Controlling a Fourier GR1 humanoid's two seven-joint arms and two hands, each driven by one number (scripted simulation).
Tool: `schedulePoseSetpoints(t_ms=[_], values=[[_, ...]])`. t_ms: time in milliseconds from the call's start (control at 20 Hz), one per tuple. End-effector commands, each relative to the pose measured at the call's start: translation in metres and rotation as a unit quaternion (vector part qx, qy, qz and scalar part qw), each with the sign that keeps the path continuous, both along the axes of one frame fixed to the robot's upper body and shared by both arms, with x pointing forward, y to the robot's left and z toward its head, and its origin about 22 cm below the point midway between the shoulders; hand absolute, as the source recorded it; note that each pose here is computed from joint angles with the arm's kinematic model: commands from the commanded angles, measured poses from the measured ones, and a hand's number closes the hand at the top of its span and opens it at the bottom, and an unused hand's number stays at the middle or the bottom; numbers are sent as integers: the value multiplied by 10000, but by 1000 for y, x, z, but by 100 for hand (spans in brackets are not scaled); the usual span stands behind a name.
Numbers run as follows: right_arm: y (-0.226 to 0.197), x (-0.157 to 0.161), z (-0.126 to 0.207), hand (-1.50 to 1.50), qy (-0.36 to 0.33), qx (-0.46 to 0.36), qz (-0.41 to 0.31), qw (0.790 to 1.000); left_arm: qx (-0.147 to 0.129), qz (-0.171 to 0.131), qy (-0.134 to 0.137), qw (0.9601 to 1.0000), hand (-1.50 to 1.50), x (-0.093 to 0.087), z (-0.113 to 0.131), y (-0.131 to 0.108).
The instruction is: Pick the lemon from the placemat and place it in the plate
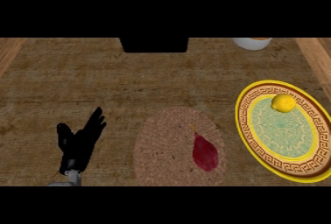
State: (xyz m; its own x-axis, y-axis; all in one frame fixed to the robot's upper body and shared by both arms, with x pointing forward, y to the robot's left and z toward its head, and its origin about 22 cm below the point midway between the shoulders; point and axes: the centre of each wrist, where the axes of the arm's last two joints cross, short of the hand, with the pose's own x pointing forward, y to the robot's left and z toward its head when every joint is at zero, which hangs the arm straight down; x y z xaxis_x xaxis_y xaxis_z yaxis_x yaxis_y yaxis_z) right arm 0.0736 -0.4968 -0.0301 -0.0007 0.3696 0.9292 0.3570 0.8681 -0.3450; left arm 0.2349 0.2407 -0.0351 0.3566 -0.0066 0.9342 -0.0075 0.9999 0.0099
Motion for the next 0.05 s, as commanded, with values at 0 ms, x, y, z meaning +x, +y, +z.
schedulePoseSetpoints(t_ms=[0], values=[[10,-27,8,-150,119,-176,33,9998,-76,-35,126,9999,0,-4,4,-4]])
